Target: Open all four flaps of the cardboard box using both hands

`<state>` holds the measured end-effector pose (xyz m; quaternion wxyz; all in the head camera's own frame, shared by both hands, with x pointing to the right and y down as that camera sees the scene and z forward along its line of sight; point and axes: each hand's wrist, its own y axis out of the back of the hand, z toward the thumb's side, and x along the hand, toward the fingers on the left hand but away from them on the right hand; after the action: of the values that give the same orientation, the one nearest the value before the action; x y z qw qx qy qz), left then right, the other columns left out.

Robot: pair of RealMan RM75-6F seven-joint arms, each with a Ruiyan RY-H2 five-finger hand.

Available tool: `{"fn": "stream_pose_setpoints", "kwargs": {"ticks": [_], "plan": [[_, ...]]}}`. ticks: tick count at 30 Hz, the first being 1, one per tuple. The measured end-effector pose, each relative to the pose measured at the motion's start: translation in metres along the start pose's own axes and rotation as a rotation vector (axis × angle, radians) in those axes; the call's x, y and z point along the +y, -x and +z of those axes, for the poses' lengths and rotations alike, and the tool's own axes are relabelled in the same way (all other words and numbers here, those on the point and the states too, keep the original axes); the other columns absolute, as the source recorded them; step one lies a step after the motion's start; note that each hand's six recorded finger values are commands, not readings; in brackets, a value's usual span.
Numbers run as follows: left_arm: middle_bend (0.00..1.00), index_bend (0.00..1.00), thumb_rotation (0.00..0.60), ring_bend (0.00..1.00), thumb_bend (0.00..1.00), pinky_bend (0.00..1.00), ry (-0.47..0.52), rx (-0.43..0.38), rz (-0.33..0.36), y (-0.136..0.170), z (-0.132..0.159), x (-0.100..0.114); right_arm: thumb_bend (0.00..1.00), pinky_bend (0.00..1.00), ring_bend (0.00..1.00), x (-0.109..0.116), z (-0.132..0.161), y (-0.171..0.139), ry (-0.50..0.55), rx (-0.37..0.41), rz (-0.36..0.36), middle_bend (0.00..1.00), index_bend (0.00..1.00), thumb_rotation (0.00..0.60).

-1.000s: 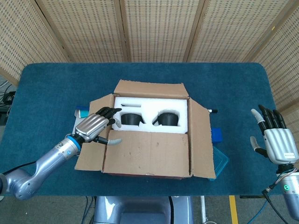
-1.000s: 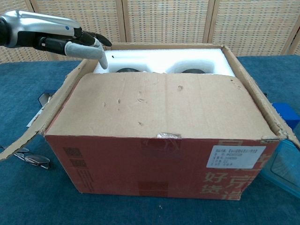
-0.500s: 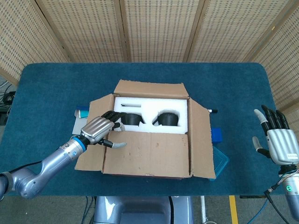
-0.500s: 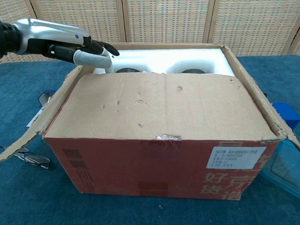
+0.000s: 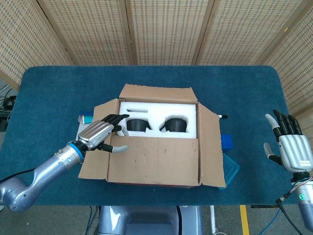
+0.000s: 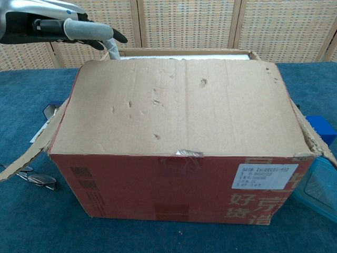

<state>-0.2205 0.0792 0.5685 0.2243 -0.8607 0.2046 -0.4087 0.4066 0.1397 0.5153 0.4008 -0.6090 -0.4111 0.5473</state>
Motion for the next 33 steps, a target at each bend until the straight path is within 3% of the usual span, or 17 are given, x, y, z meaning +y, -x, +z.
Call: {"fn": "stream_pose_setpoints", "kwargs": {"ticks": [10, 19, 33], "plan": [[0.0, 0.39, 0.114, 0.0, 0.18, 0.0, 0.161, -0.062, -0.012, 0.018, 0.016, 0.017, 0.47, 0.0, 0.0, 0.0, 0.005, 0.001, -0.005, 0.009, 0.003, 0.0, 0.02, 0.6], [0.0, 0.38, 0.104, 0.0, 0.17, 0.0, 0.267, -0.142, -0.065, 0.038, 0.035, 0.025, 0.47, 0.0, 0.0, 0.001, 0.008, 0.002, -0.008, 0.011, 0.0, 0.0, 0.02, 0.6], [0.0, 0.38, 0.099, 0.0, 0.17, 0.0, 0.45, -0.285, -0.261, 0.074, 0.063, 0.018, 0.47, 0.0, 0.0, 0.005, 0.012, 0.001, -0.014, 0.016, -0.006, 0.0, 0.02, 0.6]]}}
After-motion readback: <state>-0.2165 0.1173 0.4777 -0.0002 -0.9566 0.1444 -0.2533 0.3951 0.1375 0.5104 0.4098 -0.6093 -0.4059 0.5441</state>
